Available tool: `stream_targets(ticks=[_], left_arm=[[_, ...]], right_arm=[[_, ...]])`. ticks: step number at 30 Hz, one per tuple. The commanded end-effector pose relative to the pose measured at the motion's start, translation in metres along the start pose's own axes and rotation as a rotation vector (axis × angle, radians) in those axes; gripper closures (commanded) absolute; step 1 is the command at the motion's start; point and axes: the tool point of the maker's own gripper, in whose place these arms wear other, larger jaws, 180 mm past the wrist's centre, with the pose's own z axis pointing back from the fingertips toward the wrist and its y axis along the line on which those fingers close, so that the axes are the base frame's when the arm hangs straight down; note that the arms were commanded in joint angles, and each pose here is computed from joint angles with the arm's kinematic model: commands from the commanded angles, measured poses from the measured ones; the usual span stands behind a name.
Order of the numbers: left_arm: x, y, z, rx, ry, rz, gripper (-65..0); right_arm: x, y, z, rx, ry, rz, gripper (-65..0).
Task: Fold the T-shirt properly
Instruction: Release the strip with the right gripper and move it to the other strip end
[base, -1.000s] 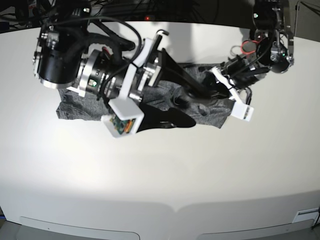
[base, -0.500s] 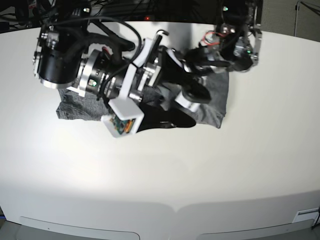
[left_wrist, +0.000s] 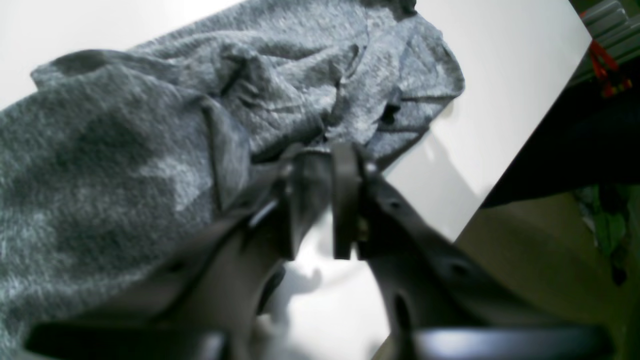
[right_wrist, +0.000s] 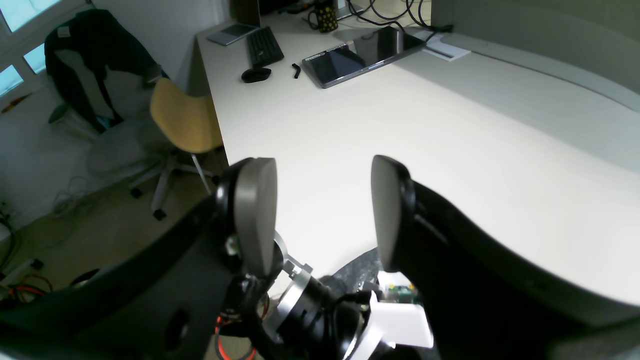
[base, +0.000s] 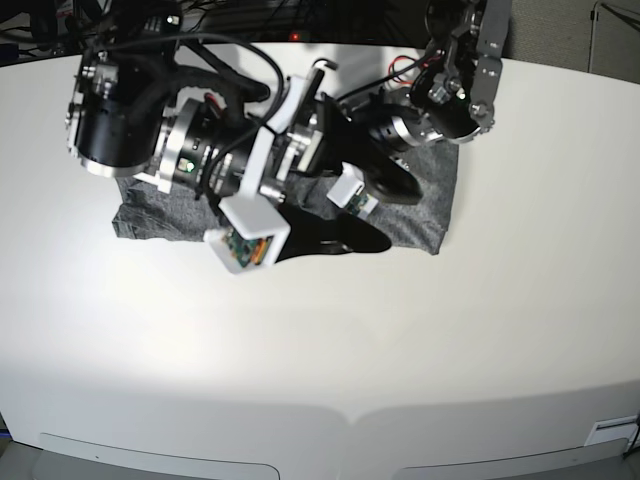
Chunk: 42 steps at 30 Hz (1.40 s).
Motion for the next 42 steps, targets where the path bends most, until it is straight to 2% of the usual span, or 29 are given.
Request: stream_targets(ticks=[1,5,8,11,13,16,19,22,25,29,33,38,42], left_arm=[[0.017,-0.006,0.001,-0.021,-0.058,-0.013,-15.0],[0.017,-0.006,0.001,-0.023,-0.059,-0.014,-22.6],[0.016,-0.003,0.001,-0.008,-0.050,-0.028,-23.3],[0.011,0.008,0.001,0.054,-0.006,-0.086,-23.2],[0.009,0.017,0.002,0.100,0.011,-0.129,-23.2],[0.011,0.028,0.003,0.155,0.026,-0.189,-23.2],[0.020,0.038,0.005,0.176,0.021,-0.225,-23.2],[0.032,0.046,0.007,0.191,0.010,-0.260,-23.2],[0.043,0.048,0.007,0.195,-0.010,-0.274,-23.2],[0.049,0.040,0.005,0.150,-0.045,-0.244,-23.3],[0.050,0.031,0.002,0.119,-0.051,-0.241,-23.3],[0.045,0.022,-0.002,0.095,-0.024,-0.254,-24.8],[0.041,0.017,-0.005,0.082,-0.007,-0.258,-27.1]], right_arm=[[0.009,0.004,0.001,0.014,-0.034,0.017,-30.5],[0.003,-0.008,0.001,-0.051,0.001,0.045,-30.5],[-0.003,-0.020,0.002,-0.118,0.041,0.072,-30.6],[-0.021,-0.050,0.014,-0.270,0.154,0.117,-30.6],[-0.028,-0.072,0.030,-0.380,0.198,0.095,-30.6],[-0.028,-0.100,0.063,-0.537,0.178,0.046,-30.6],[-0.028,-0.127,0.108,-0.694,0.211,0.060,-30.6],[-0.033,-0.148,0.163,-0.867,0.275,0.056,-30.6],[-0.050,-0.150,0.215,-1.009,0.347,0.008,-30.6],[-0.080,-0.142,0.247,-1.046,0.374,-0.127,-30.6],[-0.116,-0.146,0.260,-1.042,0.398,-0.271,-30.6],[-0.154,-0.164,0.272,-1.047,0.380,-0.435,-30.6],[-0.149,-0.178,0.271,-1.054,0.323,-0.435,-30.6]])
